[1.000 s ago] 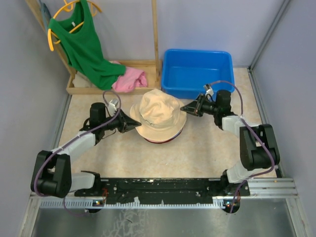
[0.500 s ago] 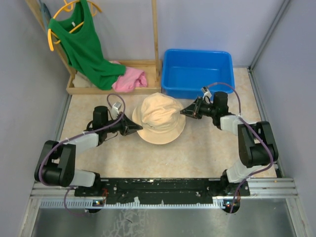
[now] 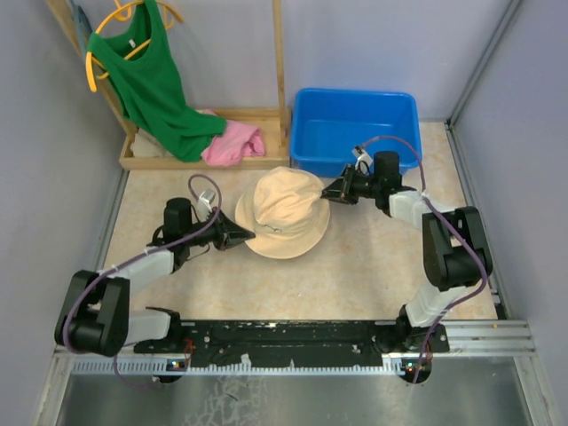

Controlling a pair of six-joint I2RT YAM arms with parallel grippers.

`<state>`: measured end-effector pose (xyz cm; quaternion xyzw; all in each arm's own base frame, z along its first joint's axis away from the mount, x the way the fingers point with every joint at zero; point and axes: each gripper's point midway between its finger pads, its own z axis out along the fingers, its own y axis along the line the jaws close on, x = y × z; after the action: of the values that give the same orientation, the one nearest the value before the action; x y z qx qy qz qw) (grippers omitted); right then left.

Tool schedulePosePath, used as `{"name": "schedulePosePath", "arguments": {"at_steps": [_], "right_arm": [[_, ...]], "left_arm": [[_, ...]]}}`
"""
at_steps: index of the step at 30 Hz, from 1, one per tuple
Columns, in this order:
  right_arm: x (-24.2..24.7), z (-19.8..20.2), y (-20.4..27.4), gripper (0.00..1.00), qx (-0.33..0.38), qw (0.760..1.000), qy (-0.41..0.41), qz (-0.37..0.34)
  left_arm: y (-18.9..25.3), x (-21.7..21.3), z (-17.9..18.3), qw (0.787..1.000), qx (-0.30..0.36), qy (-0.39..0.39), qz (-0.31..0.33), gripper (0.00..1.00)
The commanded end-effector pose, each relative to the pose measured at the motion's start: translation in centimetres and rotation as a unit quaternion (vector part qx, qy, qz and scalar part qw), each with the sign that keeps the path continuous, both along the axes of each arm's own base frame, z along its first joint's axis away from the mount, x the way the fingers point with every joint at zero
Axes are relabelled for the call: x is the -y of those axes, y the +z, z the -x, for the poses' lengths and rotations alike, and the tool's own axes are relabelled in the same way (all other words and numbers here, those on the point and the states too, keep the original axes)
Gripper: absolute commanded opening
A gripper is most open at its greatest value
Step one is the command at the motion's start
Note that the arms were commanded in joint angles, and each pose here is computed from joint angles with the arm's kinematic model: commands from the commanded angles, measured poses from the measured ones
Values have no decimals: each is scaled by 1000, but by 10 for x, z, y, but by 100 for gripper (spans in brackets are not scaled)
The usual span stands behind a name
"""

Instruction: Stack the hats

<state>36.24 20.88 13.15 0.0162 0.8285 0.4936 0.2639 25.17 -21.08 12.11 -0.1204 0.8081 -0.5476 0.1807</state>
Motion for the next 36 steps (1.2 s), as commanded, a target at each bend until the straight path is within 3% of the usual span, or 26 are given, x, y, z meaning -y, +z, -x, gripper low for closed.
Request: {"name": "schedulePosePath", "arguments": {"at_steps": [1,9,15,18,24,36], "right_arm": [[13,-33,-26,0,-2,997,-43,60],[-6,-53,-8,1,19,997,-22,66],[-10,-54,5,1,31,997,-11,73],[-10,-55,7,2,32,996,-9,77],[-14,-57,12,2,36,996,-2,80],[-23,-49,22,3,40,996,13,83]], "left_arm": [[-33,-2,38,996,-87,6,-19,0],[-37,11,60,993,-114,-17,-15,8],[-35,-9,55,992,-112,23,-52,34],[-32,-25,51,990,-109,56,-64,41],[3,-46,16,991,-46,104,-71,45],[50,-57,-63,993,70,72,-53,50]]}}
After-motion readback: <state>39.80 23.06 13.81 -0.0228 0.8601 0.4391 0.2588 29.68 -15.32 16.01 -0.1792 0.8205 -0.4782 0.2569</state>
